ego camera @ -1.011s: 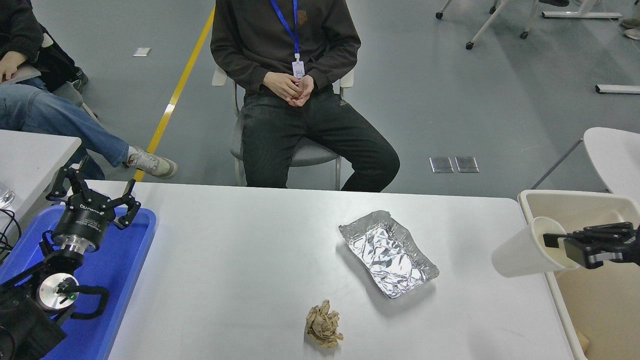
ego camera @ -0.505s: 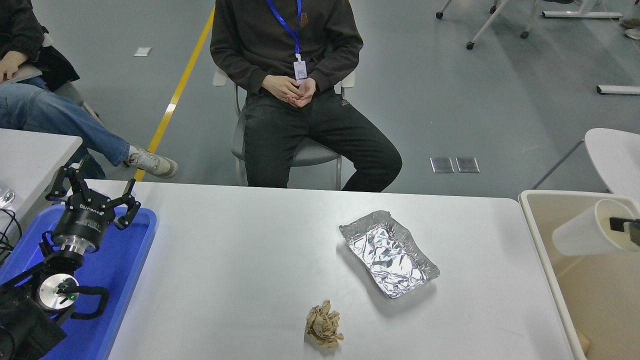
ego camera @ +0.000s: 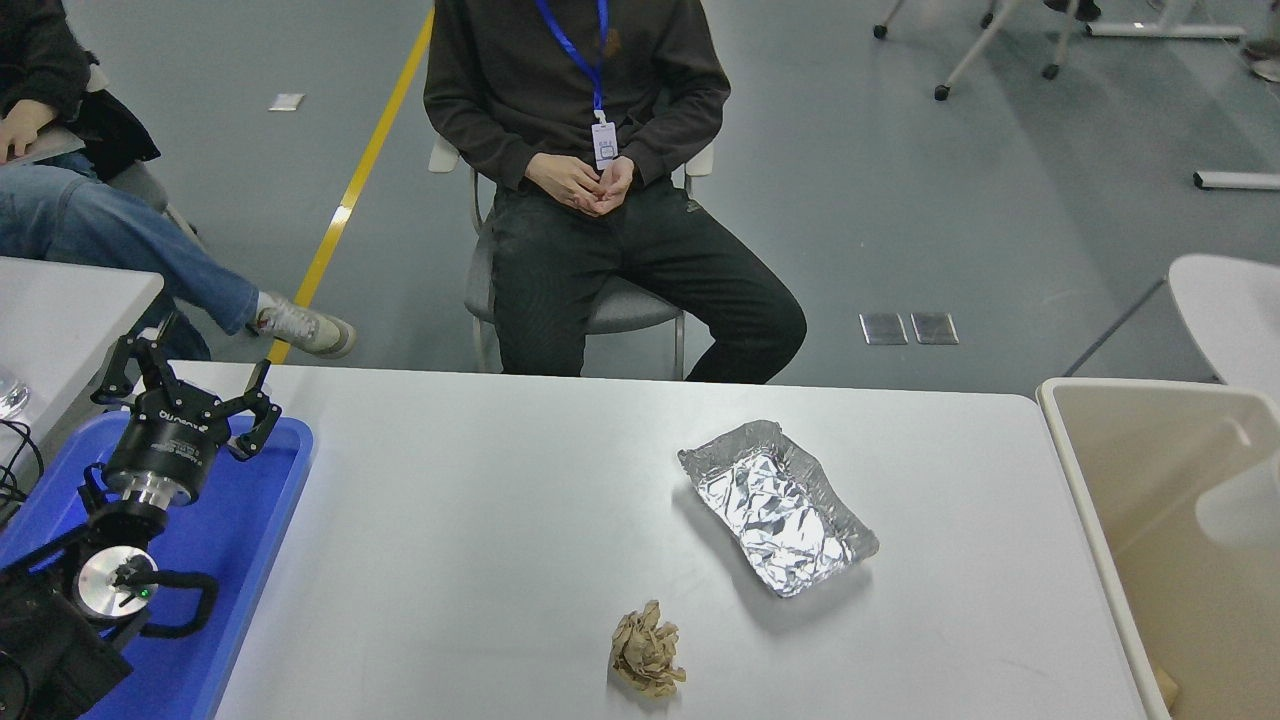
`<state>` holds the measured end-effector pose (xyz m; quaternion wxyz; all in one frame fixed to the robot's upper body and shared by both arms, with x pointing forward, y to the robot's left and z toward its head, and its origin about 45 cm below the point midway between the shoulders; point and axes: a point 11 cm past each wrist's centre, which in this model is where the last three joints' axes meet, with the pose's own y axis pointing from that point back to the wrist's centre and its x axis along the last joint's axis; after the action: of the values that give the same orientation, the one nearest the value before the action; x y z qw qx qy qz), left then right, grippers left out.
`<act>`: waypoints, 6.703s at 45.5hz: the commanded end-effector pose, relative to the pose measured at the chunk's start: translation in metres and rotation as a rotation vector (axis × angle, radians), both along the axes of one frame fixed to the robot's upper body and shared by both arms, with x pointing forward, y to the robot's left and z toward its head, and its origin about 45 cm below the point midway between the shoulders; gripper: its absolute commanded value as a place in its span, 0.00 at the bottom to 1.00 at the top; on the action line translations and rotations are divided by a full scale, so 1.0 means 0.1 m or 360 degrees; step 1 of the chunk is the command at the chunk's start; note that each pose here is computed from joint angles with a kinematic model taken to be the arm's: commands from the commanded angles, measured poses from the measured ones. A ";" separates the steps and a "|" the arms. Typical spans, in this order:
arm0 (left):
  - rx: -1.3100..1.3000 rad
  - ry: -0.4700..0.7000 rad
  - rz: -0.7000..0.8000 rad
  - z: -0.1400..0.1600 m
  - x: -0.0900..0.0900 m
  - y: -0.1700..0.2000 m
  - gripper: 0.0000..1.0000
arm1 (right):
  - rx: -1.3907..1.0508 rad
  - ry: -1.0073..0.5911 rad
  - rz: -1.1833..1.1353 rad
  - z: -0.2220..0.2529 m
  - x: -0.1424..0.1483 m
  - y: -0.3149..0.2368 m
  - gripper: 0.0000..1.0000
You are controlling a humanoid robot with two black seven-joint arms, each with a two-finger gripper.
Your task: Clean the table surface
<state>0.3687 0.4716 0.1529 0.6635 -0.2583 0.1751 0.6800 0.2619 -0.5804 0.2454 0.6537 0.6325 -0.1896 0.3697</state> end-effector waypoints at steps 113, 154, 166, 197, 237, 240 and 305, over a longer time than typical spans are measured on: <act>0.0000 0.0001 0.0000 0.00 0.00 0.00 1.00 | -0.0441 -0.0370 -0.0447 -0.97 0.45 -0.31 0.99; 0.0000 -0.0001 0.0001 0.00 0.00 0.00 1.00 | 0.0281 -0.0953 -0.1007 -0.54 0.83 -0.27 0.99; -0.0001 -0.0003 0.0003 0.00 0.00 0.00 1.00 | 0.1043 -0.1217 -0.1387 -0.44 1.01 -0.07 0.99; 0.0000 -0.0001 0.0001 0.00 0.00 0.00 1.00 | 0.2584 -0.0742 -0.1695 -0.49 1.06 0.97 0.99; -0.0001 -0.0003 0.0003 0.00 0.00 0.00 1.00 | 0.3229 -0.0627 -0.1565 -1.20 1.23 2.00 1.00; -0.0001 -0.0003 0.0003 0.00 0.00 0.00 1.00 | 0.3252 -0.0632 -0.1555 -1.20 1.23 2.03 1.00; -0.0001 -0.0003 0.0003 0.00 0.00 0.00 1.00 | 0.1688 0.0033 -0.0861 -0.56 0.85 2.82 1.00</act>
<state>0.3688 0.4716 0.1531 0.6632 -0.2591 0.1749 0.6801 0.3752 -0.3070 0.1854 0.2100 0.7968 -0.5662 -0.0200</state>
